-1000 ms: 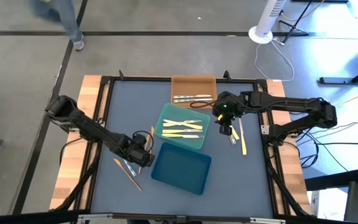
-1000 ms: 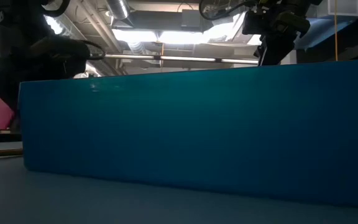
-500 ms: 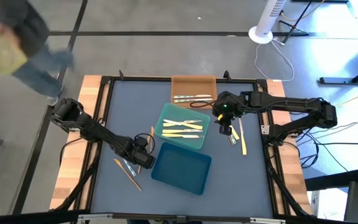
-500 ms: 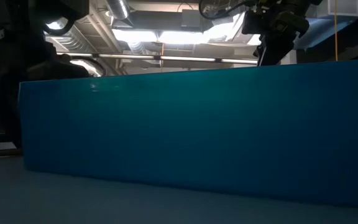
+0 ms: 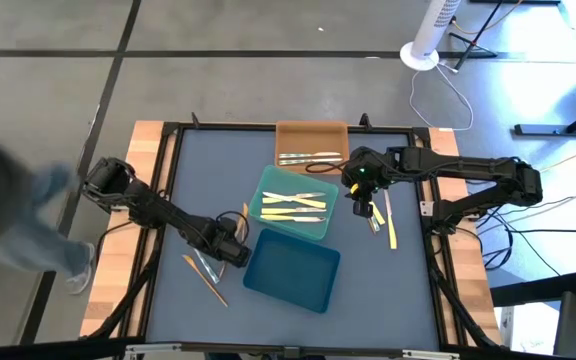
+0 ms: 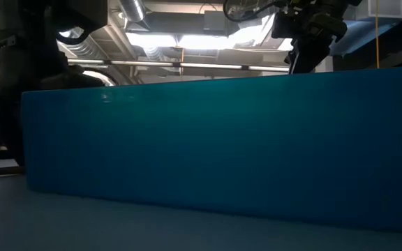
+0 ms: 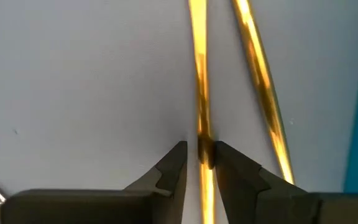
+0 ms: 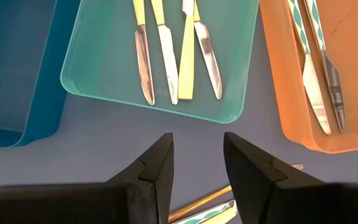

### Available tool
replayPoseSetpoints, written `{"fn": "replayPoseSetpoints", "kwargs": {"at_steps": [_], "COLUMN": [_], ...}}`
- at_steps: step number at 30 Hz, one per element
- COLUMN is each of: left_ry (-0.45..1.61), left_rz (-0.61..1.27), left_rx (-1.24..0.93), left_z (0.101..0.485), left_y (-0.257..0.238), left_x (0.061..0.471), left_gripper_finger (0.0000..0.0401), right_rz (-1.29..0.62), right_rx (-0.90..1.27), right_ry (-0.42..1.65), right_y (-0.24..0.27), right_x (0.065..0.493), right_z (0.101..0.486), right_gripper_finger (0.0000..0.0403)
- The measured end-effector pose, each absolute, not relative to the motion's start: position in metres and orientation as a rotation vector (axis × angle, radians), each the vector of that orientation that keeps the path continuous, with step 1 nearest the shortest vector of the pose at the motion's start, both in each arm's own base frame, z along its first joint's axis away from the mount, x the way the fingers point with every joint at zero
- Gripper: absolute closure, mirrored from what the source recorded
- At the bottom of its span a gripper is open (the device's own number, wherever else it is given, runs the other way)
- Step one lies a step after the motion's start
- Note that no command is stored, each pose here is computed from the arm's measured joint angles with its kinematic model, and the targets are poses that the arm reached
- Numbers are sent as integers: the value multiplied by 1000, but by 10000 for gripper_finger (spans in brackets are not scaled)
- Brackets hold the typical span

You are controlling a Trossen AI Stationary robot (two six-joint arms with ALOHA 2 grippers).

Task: Sort silverware by color (type)
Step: Put the golden knife into the blue bin

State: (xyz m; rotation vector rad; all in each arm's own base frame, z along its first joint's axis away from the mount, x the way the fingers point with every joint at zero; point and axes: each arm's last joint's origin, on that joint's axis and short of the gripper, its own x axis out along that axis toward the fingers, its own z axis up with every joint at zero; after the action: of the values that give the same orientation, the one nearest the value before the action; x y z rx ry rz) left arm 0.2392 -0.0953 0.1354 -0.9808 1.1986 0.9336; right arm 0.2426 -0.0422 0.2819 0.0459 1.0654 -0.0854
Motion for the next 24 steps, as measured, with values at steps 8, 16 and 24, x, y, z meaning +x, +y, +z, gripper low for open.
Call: {"fn": "replayPoseSetpoints", "kwargs": {"at_steps": [8,16,24], "left_ry": [1200,1202,1189], "left_rz": [941,942,926], "left_rx": [-978,-979,-991], "left_z": [135,135,140], "left_y": [-94,-94,-94], "left_x": [239,238,237], "left_gripper_finger": [386,388,388], "right_rz": [-85,-85,-85], "right_rx": [46,46,45], "right_ry": [1066,1066,1065], "right_y": [-42,-42,-42], "right_x": [243,243,243], "right_z": [282,282,282], "right_gripper_finger": [274,274,274]}}
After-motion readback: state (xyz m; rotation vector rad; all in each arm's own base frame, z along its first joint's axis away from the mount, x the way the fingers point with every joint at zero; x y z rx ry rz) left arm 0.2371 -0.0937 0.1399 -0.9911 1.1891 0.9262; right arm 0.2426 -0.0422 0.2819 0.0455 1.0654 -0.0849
